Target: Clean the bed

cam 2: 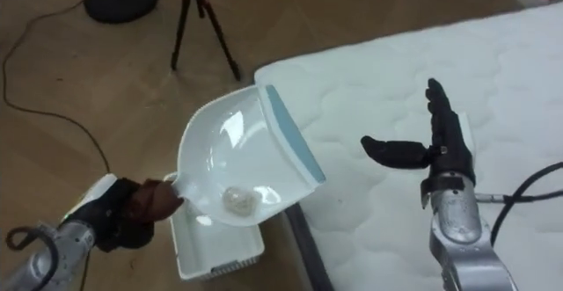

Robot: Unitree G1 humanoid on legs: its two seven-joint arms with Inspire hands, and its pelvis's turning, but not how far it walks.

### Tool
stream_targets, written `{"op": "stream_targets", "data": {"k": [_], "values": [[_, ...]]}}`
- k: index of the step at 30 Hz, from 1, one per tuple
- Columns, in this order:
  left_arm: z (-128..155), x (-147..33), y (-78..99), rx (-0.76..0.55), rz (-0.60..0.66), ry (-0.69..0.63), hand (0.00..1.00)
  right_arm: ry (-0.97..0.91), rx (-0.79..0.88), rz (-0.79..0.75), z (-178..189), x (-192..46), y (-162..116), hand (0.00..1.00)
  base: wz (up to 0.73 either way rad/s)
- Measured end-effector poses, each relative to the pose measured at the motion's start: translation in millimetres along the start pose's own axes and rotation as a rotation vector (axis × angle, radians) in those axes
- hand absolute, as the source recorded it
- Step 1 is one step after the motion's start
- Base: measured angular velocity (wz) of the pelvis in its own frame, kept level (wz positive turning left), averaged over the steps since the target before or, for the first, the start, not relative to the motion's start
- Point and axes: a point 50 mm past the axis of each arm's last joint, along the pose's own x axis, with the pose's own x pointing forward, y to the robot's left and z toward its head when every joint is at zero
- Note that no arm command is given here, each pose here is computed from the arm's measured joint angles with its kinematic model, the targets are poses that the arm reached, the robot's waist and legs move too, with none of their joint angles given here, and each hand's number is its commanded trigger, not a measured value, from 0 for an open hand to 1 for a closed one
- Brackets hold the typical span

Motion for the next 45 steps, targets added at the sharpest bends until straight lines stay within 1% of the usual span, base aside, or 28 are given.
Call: {"op": "stream_targets", "data": {"k": [1, 5, 8, 13, 15, 19, 24, 28, 33, 36, 38, 41, 45], "values": [[-2, -0.3, 2.7, 0.013, 0.002, 0.008, 1.0, 0.011, 0.012, 0.018, -2, -1, 4, 0.0, 0.51], [-2, -0.2, 3.4, 0.019, -0.002, 0.01, 1.0, 0.017, 0.022, 0.018, -3, -1, 2, 0.0, 0.55], [-5, -0.3, 10.3, 0.04, -0.006, 0.016, 1.0, 0.025, 0.018, 0.017, -5, -1, 3, 0.0, 0.26], [-4, 0.0, 12.3, 0.05, -0.02, 0.006, 1.0, 0.033, 0.009, 0.005, -7, -1, 2, 0.0, 0.37], [0, 2.1, 16.5, 0.054, -0.009, -0.008, 1.0, 0.021, 0.005, 0.007, -5, -1, 3, 0.0, 0.32], [11, 7.5, 33.3, 0.083, 0.008, -0.041, 1.0, 0.041, 0.0, 0.001, -12, -1, 1, 0.0, 0.61], [16, 10.5, 39.5, 0.098, 0.008, -0.056, 1.0, 0.038, -0.006, -0.002, -11, 0, -1, 0.0, 0.38], [6, 13.8, 36.0, 0.105, -0.012, -0.002, 1.0, 0.026, -0.006, -0.001, -7, 5, -1, 0.0, 0.14], [-2, 16.1, 33.7, 0.124, -0.029, 0.044, 1.0, 0.065, -0.02, -0.009, -16, 9, -3, 0.0, 0.11], [-4, 19.9, 34.3, 0.165, -0.034, 0.064, 1.0, 0.101, -0.03, -0.009, -24, 12, -3, 0.0, 0.06], [-5, 26.2, 35.8, 0.185, -0.054, 0.081, 1.0, 0.106, -0.038, -0.015, -25, 15, -5, 0.0, 0.08], [-9, 31.8, 43.7, 0.223, -0.066, 0.116, 1.0, 0.137, -0.049, -0.015, -31, 17, -5, 0.0, 0.03], [-9, 33.1, 55.4, 0.246, -0.044, 0.127, 1.0, 0.15, -0.059, -0.024, -35, 16, -7, 0.0, -0.03]]}}
